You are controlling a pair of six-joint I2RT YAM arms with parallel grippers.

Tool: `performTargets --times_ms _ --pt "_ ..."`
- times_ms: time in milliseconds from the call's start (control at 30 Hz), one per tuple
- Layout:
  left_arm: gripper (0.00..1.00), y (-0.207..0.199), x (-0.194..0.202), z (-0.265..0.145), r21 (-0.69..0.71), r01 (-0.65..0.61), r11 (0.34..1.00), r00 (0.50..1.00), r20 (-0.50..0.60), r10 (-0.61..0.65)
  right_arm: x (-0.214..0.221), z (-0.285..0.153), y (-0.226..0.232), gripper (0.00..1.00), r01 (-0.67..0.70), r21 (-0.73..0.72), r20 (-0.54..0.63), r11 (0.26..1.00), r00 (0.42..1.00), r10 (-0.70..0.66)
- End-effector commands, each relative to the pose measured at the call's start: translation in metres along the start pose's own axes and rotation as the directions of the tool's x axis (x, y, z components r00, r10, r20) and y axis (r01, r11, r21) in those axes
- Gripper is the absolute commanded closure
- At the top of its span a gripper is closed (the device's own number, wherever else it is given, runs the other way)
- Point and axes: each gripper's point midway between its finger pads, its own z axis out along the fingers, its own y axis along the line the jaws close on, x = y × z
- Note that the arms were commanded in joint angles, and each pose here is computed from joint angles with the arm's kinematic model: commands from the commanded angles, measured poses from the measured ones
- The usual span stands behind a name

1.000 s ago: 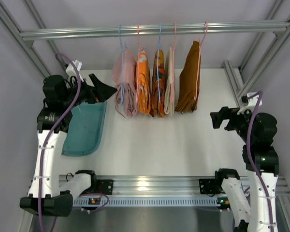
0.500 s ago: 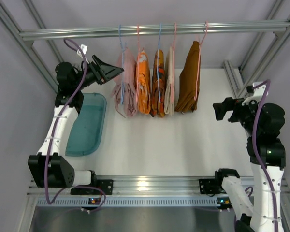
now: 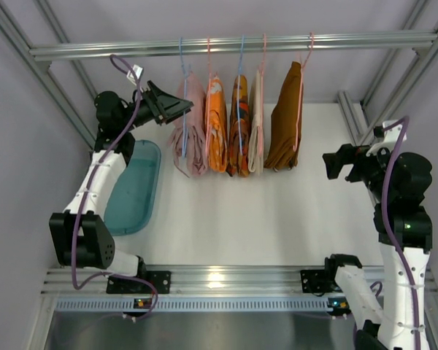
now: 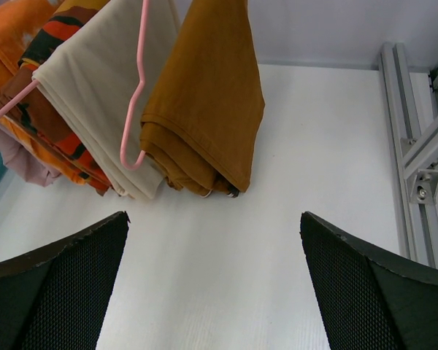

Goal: Remove the trousers from the hanger

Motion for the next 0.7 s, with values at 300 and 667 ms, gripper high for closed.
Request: performTargets --times_ms 300,667 --pt "0.39 -0.029 -0.006 0.009 0.119 -0.016 0.993 1.0 0.003 0.016 -0.009 -0.004 -0.001 0.0 0.025 0.004 0.024 1.0 0.999 -0.025" --pt "0.49 -0.042 -0.005 0.007 0.187 0.089 0.978 0.996 -0.024 -0.086 -0.007 -0.004 -0.001 0.0 0.026 0.001 0.02 1.0 0.999 -0.026"
